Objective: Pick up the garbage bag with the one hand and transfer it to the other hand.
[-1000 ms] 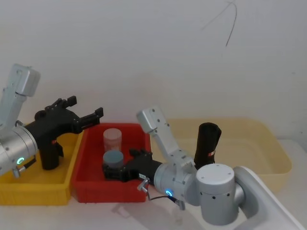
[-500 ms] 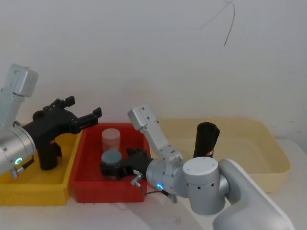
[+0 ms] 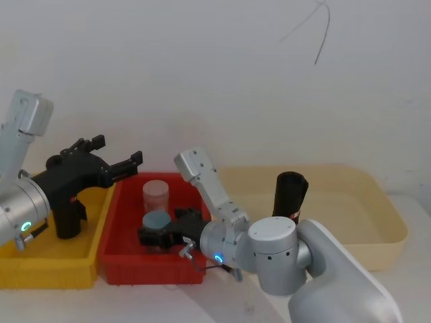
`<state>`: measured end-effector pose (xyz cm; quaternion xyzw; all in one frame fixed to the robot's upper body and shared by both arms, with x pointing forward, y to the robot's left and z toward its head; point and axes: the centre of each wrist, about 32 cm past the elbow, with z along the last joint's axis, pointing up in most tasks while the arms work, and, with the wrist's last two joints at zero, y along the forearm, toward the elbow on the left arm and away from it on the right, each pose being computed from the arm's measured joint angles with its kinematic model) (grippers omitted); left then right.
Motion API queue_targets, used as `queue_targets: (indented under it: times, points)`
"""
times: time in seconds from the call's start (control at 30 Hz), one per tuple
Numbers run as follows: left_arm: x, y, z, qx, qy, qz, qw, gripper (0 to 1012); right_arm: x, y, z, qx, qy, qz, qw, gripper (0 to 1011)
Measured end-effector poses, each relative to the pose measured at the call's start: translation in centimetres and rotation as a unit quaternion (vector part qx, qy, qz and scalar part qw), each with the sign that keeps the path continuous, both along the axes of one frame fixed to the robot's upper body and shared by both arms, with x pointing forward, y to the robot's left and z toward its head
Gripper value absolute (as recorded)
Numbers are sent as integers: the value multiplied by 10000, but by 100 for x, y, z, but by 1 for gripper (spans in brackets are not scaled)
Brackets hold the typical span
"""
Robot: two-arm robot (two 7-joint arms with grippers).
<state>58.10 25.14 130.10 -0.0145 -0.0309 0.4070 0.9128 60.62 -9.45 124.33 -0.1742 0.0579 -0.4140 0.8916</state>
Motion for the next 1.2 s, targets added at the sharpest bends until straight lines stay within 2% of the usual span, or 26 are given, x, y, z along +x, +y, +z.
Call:
queue_targets:
  times: [0.17,0.47,0.5,0.63,0.8,0.97,1.2]
  points:
    - [0,0,0,0,0,0,10000,1000,23,13,-20,27,42,51,10000,997]
    - [0,0,0,0,0,0,10000,1000,53,29,-46,189,96,126,9997,803]
    - [0,0,0,0,0,0,10000,1001,58,29,-51,217,111,120,9996,748]
    - [0,0,0,0,0,0,10000,1000,69,22,-50,281,124,99,9995,651]
    - [0,0,0,0,0,0,10000,1000,80,-7,-39,363,103,67,9993,646]
    - [0,0,0,0,0,0,10000,1001,86,-94,16,508,5,-3,9987,646]
    - [0,0,0,-1,0,0,10000,1000,76,-233,139,773,-157,-121,9968,646]
